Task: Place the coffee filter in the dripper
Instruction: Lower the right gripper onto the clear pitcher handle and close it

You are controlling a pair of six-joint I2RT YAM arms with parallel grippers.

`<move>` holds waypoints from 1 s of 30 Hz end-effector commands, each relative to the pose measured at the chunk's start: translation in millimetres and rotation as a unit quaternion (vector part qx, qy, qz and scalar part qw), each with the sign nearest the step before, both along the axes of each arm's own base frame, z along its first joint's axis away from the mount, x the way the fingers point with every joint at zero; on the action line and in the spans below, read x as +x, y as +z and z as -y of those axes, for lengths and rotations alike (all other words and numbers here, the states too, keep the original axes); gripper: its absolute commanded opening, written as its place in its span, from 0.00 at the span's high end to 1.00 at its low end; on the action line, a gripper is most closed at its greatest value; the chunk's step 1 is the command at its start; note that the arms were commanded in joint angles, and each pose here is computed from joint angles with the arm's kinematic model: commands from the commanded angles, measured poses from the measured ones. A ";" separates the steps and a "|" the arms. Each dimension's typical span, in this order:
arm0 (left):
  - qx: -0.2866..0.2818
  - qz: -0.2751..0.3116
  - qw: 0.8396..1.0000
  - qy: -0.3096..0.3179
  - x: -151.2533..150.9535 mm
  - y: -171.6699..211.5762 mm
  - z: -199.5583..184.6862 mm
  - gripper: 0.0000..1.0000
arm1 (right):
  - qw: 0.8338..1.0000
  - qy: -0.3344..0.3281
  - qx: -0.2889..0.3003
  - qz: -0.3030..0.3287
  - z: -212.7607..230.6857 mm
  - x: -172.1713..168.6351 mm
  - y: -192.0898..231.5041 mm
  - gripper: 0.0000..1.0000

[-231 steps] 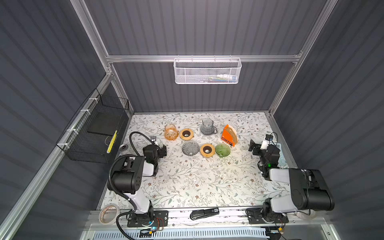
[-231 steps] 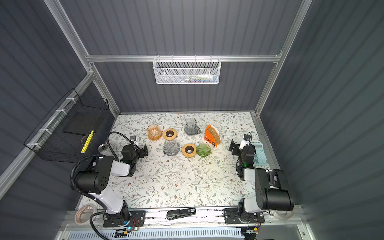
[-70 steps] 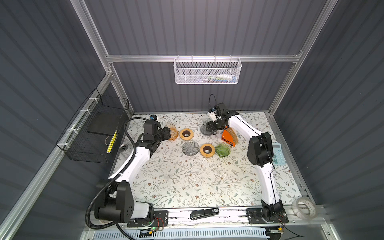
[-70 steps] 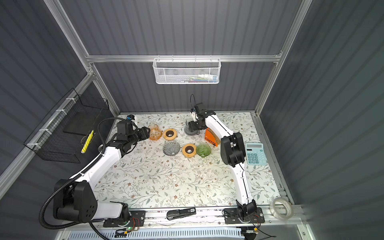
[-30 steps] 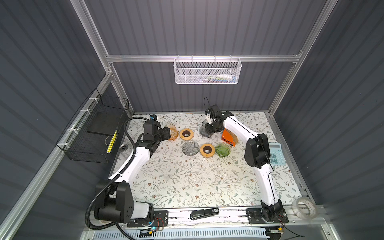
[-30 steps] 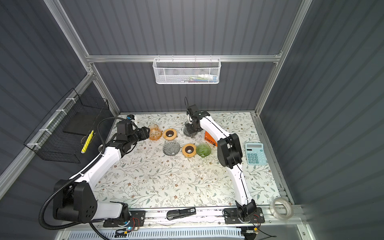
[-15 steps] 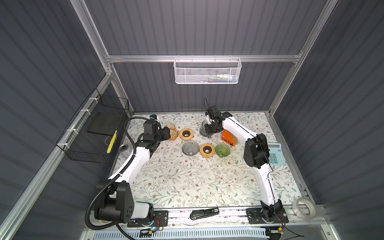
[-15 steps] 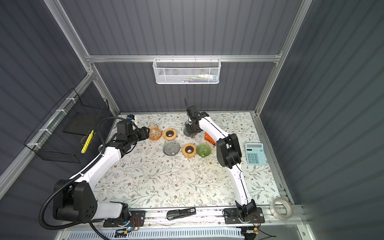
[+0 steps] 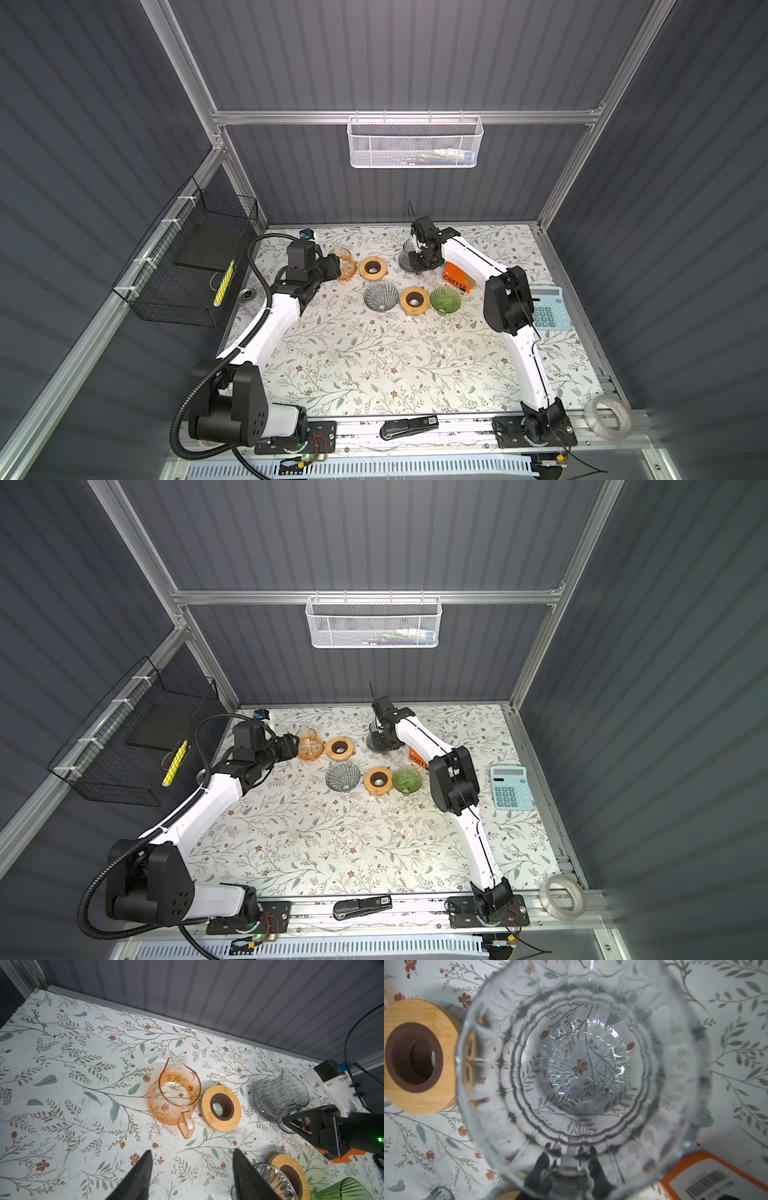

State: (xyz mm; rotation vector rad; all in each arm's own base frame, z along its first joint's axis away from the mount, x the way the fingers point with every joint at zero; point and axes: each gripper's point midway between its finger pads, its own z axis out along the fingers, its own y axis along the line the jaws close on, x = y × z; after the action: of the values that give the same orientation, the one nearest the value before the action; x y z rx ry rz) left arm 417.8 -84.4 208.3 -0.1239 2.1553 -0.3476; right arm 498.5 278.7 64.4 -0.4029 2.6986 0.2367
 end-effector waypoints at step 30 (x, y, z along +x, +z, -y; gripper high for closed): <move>-0.009 -0.019 1.000 -0.003 -13.1 11.2 2.2 0.38 | 0.995 0.032 0.010 0.094 -6.9 -29.0 96.9 1.00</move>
State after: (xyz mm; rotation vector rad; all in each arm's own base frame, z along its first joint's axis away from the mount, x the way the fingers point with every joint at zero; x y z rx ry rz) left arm 409.2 -83.6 203.5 -0.1306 2.1978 -0.3468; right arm 477.1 277.6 140.8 -0.4422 2.5585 0.2312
